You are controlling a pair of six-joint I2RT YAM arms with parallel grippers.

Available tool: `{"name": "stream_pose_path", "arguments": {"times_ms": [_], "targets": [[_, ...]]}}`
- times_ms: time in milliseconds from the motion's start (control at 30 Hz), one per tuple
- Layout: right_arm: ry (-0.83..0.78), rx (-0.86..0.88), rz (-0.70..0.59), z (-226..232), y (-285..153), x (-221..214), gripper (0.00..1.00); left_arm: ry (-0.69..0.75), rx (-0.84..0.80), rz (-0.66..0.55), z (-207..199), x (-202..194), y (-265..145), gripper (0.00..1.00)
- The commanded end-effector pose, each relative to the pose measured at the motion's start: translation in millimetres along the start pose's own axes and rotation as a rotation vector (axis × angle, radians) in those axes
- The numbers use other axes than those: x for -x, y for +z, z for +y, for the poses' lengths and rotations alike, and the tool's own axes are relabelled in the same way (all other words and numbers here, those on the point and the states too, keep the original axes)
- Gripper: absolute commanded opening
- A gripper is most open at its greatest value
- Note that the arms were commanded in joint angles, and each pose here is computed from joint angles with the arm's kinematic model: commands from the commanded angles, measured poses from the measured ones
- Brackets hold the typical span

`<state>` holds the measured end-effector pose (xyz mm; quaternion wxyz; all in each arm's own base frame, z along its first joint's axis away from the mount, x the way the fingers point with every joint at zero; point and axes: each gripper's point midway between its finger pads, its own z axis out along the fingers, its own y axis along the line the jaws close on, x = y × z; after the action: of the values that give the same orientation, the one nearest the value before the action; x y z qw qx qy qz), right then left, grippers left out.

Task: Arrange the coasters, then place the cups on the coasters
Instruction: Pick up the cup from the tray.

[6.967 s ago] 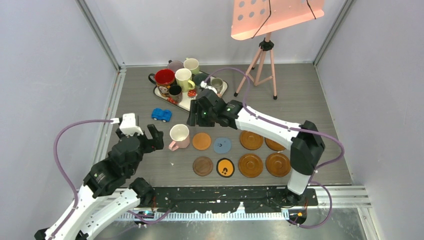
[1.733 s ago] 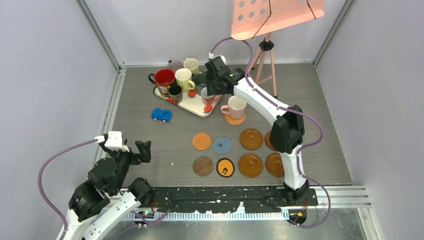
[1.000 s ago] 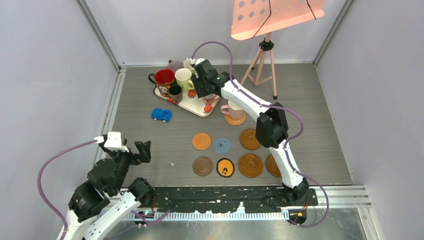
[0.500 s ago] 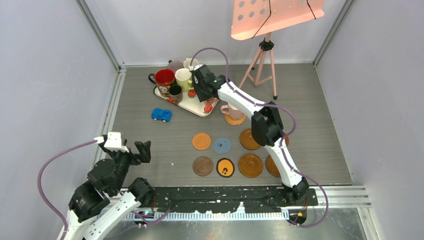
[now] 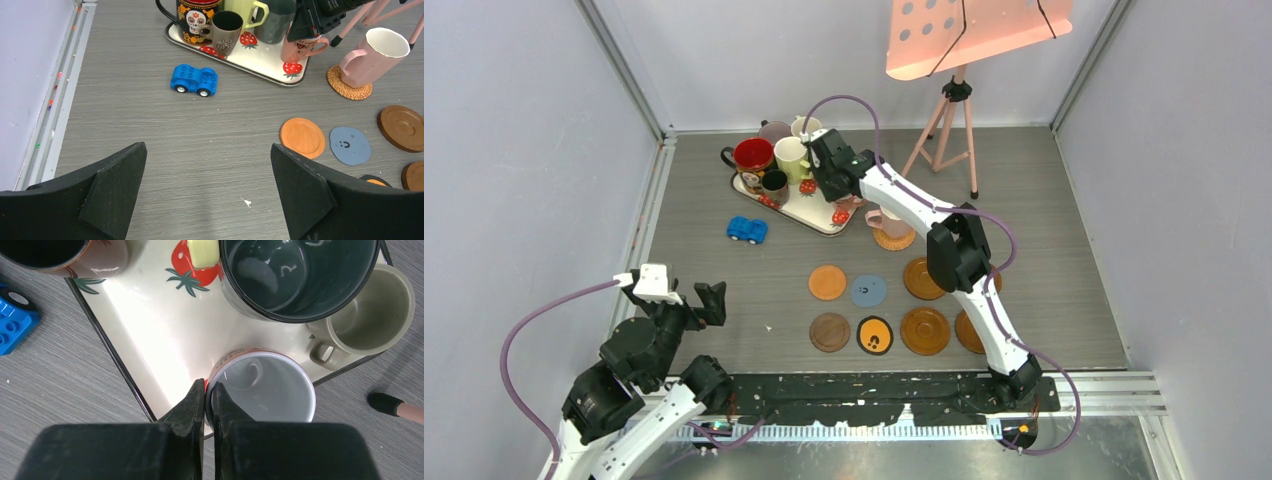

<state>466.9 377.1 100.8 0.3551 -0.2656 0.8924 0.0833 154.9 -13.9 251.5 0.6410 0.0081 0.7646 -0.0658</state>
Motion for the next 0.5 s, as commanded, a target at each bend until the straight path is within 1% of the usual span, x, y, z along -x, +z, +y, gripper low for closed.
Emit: {"name": "stream_pose_path", "arguments": {"times_ms": [0,200,333,467], "targets": [[-0.023,0.048,-0.161,13,-51,58,0.06,-0.022,-0.004,-0.045,-2,11,1,0.99],[-0.057,0.073,-0.2,28,-72,70,0.05,-0.021,-0.005,-0.048,-2,11,1,0.99],[-0.06,0.087,-0.24,38,-100,82,0.05,-0.024,-0.01,-0.05,-3,11,1,0.99],[-0.055,0.087,-0.262,46,-128,83,0.05,-0.022,-0.031,-0.044,-7,11,1,0.99]]}}
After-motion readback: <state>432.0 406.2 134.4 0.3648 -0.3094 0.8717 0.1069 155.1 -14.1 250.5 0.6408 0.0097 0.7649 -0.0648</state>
